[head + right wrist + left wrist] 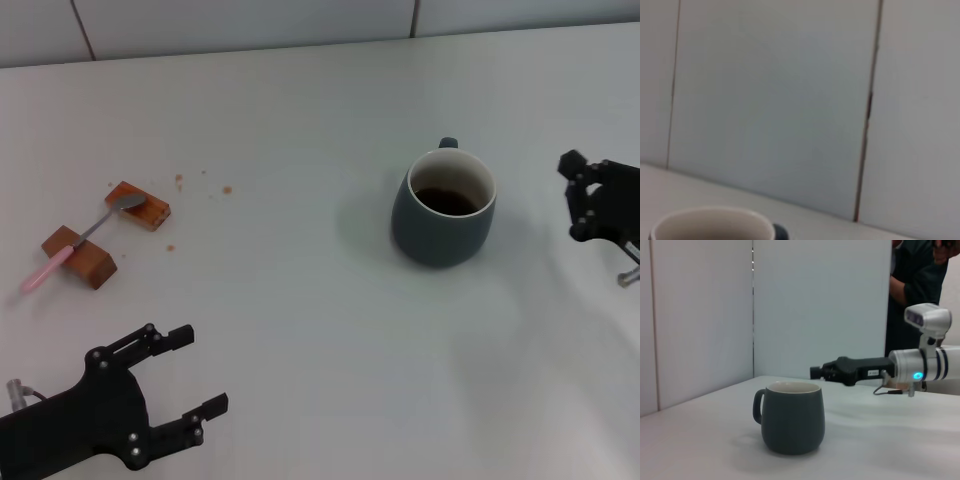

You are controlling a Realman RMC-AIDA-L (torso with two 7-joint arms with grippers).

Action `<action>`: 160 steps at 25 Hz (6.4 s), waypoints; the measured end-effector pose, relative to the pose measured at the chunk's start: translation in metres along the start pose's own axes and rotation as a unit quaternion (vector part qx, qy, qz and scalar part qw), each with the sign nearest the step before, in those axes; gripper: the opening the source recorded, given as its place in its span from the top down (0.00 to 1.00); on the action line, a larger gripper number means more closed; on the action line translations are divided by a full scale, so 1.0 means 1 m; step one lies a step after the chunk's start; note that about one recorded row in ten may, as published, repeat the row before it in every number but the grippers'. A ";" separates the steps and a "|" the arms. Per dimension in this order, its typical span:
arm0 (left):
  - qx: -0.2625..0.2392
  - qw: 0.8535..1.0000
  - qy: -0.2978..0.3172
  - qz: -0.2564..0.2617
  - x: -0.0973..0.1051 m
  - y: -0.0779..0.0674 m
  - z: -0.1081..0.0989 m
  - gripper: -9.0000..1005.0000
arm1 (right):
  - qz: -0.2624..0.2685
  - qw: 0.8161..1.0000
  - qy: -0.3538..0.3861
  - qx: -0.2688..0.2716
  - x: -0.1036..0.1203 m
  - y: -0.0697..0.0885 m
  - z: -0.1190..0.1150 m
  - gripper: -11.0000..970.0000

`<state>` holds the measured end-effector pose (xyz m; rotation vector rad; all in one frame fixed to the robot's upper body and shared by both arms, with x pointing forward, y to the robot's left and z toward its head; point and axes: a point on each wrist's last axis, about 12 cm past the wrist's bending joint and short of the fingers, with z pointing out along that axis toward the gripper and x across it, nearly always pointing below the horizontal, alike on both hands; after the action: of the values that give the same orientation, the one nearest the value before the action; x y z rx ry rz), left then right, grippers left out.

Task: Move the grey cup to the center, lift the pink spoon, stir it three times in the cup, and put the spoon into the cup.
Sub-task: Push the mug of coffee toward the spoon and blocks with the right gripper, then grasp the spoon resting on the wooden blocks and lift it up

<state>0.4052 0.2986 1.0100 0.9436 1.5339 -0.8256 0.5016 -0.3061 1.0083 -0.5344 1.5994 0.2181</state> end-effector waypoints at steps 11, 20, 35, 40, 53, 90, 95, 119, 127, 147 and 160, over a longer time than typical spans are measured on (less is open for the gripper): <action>-0.007 1.000 -0.002 0.003 -0.002 0.004 0.001 0.21 | -0.085 0.993 0.062 -0.058 0.003 0.020 0.038 0.96; -0.009 1.000 -0.007 -0.003 -0.003 0.004 0.001 0.21 | -0.083 0.992 0.050 -0.082 -0.005 0.034 0.056 0.96; -0.010 1.000 -0.011 -0.003 -0.003 0.003 -0.003 0.21 | -0.065 0.984 0.067 -0.150 -0.029 0.080 0.109 0.96; -0.007 1.000 -0.010 -0.003 -0.003 0.001 -0.003 0.21 | -0.065 0.981 0.067 -0.172 -0.039 0.094 0.123 0.96; -0.008 1.000 -0.010 -0.003 -0.001 0.000 -0.003 0.21 | -0.026 0.992 0.040 -0.119 -0.033 0.075 0.106 0.96; -0.006 1.000 0.006 -0.004 0.001 0.001 -0.003 0.21 | 0.049 0.936 0.044 -0.345 0.006 0.054 -0.071 0.93; -0.008 1.000 0.007 -0.004 0.001 0.002 -0.003 0.21 | 0.052 0.941 0.043 -0.331 0.007 0.051 -0.073 0.80; -0.026 0.998 -0.047 -0.042 -0.009 0.003 -0.007 0.21 | 0.047 0.940 0.033 -0.336 0.003 0.051 -0.067 0.27; -0.113 0.905 -0.200 -0.358 -0.047 0.061 -0.043 0.21 | 0.049 0.939 0.032 -0.338 0.003 0.052 -0.065 0.27; -0.227 0.700 -0.165 -0.656 -0.014 0.080 -0.090 0.21 | 0.048 0.938 0.028 -0.342 0.000 0.050 -0.064 0.27; -0.226 0.681 -0.147 -0.681 -0.003 0.074 -0.078 0.21 | 0.047 0.938 0.026 -0.343 -0.001 0.050 -0.062 0.27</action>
<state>0.4385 0.4003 1.0244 -0.9060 1.8667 -1.3732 0.4233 -0.2908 1.0071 -1.0032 1.5811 0.8593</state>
